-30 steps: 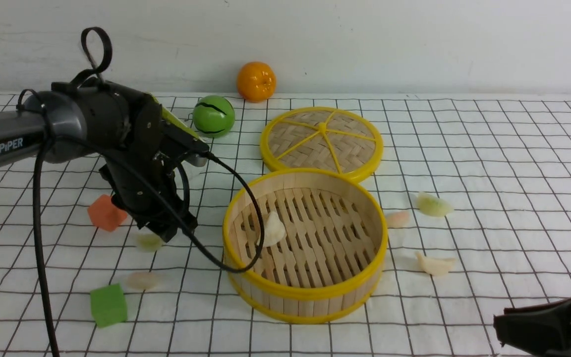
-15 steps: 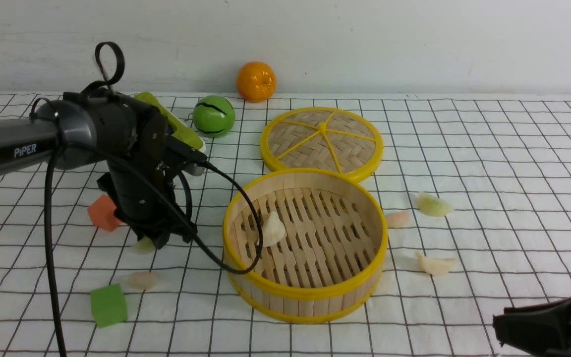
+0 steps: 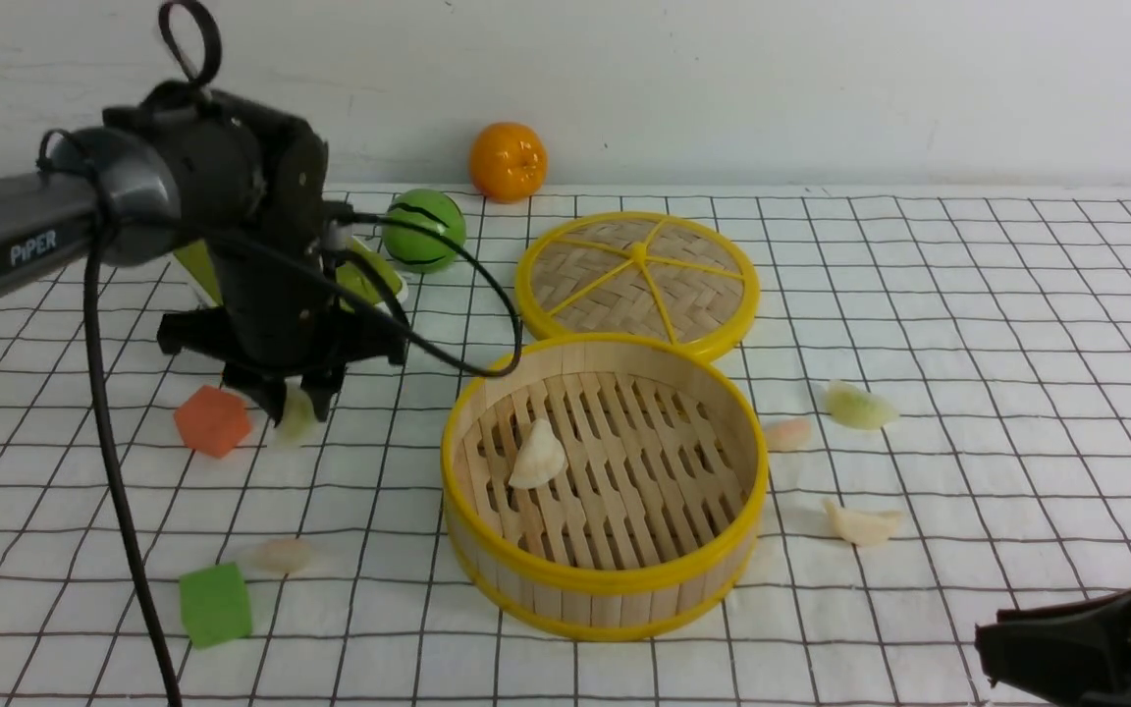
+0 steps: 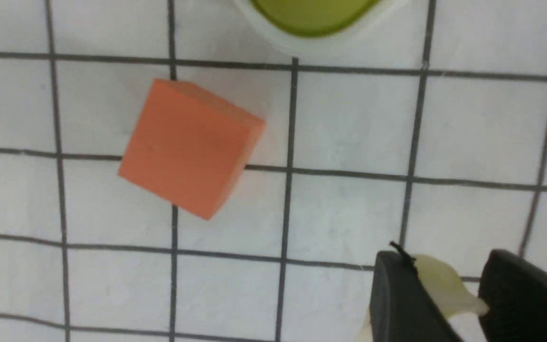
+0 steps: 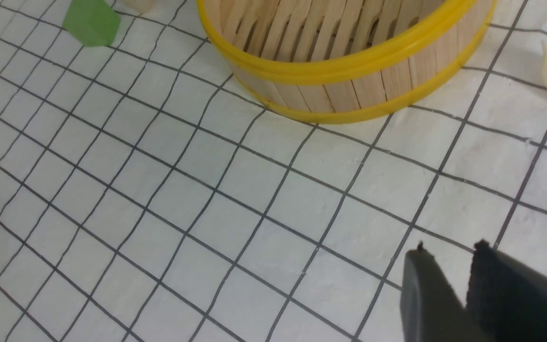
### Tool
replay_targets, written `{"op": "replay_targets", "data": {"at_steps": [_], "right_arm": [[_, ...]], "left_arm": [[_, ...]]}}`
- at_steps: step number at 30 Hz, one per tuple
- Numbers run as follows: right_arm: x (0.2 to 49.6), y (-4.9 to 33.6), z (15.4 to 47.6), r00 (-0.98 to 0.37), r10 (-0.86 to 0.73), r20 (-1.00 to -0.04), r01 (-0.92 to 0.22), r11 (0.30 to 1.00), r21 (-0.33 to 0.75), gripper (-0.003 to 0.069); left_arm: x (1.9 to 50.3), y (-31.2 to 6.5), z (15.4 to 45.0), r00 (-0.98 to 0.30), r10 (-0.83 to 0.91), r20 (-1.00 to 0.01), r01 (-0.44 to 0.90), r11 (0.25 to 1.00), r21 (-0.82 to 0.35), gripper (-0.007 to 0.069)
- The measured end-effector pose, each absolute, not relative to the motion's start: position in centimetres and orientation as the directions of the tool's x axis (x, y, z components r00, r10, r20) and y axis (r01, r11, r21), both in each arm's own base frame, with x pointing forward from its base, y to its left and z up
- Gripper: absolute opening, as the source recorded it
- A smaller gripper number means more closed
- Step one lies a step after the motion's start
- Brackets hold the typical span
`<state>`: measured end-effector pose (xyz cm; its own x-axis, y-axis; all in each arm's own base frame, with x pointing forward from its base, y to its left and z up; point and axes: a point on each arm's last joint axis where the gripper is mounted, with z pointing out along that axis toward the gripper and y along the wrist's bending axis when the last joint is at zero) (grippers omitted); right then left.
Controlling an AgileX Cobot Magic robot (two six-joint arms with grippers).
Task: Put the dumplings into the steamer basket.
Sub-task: Use the left arm to grab a dumpling, then use the left arm to put the dumpling into the steamer
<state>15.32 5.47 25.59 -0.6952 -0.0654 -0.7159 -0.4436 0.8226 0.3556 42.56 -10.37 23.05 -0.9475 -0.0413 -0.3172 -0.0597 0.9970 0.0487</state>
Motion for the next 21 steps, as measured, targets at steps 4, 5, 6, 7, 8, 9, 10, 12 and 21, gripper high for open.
{"op": "replay_targets", "data": {"at_steps": [4,5,6,7,8,9,10,12,21], "right_arm": [[15.3,5.5,25.6,-0.694,-0.068,-0.717,-0.446,0.822,0.354,0.0146],[15.3,5.5,25.6,-0.694,-0.068,-0.717,-0.446,0.822,0.354,0.0146],[15.3,5.5,25.6,-0.694,-0.068,-0.717,-0.446,0.822,0.354,0.0146],[15.3,5.5,25.6,-0.694,-0.069,-0.717,-0.446,0.822,0.353,0.0146],[15.3,5.5,25.6,-0.694,-0.069,-0.717,-0.446,0.822,0.353,0.0147],[15.3,5.5,25.6,-0.694,-0.069,-0.717,-0.446,0.822,0.353,0.0148],[15.3,5.5,25.6,-0.694,-0.069,-0.717,-0.446,0.822,0.353,0.0148],[15.3,5.5,25.6,-0.694,-0.069,-0.717,-0.446,0.822,0.353,0.0150],[15.2,5.5,25.6,-0.699,-0.074,-0.711,-0.453,0.816,0.360,0.0158]], "left_arm": [[42.2,-12.3,27.6,-0.949,-0.053,-0.312,-0.019,0.994,-0.109,0.0217],[42.0,-13.1,28.3,-0.948,-0.032,-0.317,0.011,0.991,-0.135,0.0217],[41.8,-14.1,28.9,-0.946,-0.010,-0.324,0.045,0.986,-0.161,0.0217],[41.5,-15.2,29.2,-0.945,0.007,-0.327,0.072,0.979,-0.190,0.0217],[41.0,-16.7,29.5,-0.943,0.032,-0.330,0.107,0.972,-0.211,0.0217],[40.5,-18.3,29.5,-0.942,0.062,-0.329,0.142,0.964,-0.226,0.0214],[40.2,-19.5,29.3,-0.942,0.077,-0.325,0.161,0.958,-0.238,0.0212],[39.8,-21.1,28.8,-0.944,0.096,-0.315,0.179,0.952,-0.247,0.0210],[39.6,-26.6,22.7,-0.958,0.112,-0.263,0.178,0.954,-0.242,0.0208]]}}
